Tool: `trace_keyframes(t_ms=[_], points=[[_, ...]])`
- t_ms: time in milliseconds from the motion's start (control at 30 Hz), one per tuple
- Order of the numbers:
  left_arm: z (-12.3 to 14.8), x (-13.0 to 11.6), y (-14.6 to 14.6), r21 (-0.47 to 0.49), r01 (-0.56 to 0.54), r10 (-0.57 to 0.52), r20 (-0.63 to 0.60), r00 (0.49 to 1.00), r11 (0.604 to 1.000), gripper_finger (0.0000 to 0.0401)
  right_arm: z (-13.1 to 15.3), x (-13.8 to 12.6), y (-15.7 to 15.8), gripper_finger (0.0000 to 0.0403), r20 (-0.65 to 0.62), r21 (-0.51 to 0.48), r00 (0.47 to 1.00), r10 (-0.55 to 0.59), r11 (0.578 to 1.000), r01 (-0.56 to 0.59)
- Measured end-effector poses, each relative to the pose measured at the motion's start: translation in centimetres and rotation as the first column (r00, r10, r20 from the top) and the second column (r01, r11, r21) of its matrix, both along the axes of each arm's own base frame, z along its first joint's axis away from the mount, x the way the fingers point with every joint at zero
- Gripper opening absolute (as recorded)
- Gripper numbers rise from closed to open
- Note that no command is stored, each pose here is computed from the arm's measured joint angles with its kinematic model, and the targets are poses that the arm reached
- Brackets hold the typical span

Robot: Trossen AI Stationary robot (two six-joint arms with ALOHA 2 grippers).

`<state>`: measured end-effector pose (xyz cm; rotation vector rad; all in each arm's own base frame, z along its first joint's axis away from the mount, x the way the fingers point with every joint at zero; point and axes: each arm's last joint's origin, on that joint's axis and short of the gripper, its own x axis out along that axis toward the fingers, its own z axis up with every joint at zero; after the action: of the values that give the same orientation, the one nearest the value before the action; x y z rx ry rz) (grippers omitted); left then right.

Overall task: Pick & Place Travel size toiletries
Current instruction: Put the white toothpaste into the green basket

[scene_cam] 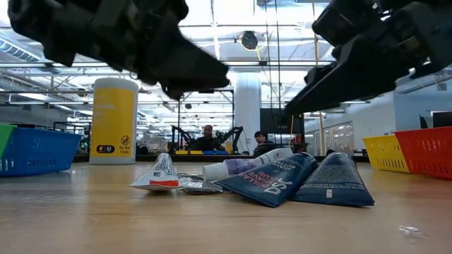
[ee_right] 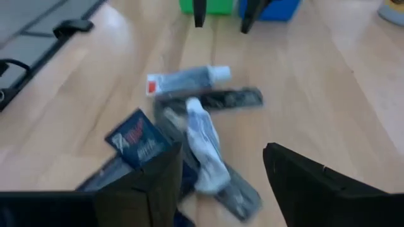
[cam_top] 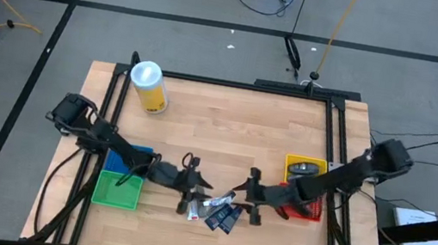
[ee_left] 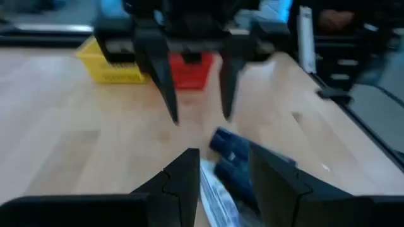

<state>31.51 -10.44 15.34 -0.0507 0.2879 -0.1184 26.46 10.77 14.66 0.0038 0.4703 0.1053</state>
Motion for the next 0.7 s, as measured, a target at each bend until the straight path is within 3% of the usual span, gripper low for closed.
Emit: trace_keyframes(t_ms=[267,567,700], points=[[-1.9,2.1,-2.3,-0.047,-0.066,0.064,-0.043,0.997,0.997,0.0137,-1.7,0.2,0.8,0.02,-0.035,0.042,0.999,-0.005,0.999,0.006],[-4.5,4.9,-1.2,-0.218,-0.183,0.149,-0.16,0.976,0.959,0.0225,-1.7,-0.7,2.4,0.02,-0.04,0.051,0.998,0.05,0.998,-0.048],[-6.1,5.4,-1.1,-0.21,-0.125,0.073,-0.24,0.968,0.97,0.0241,-2.1,-1.2,2.5,0.0199,-0.049,0.046,0.997,0.059,0.997,-0.057]])
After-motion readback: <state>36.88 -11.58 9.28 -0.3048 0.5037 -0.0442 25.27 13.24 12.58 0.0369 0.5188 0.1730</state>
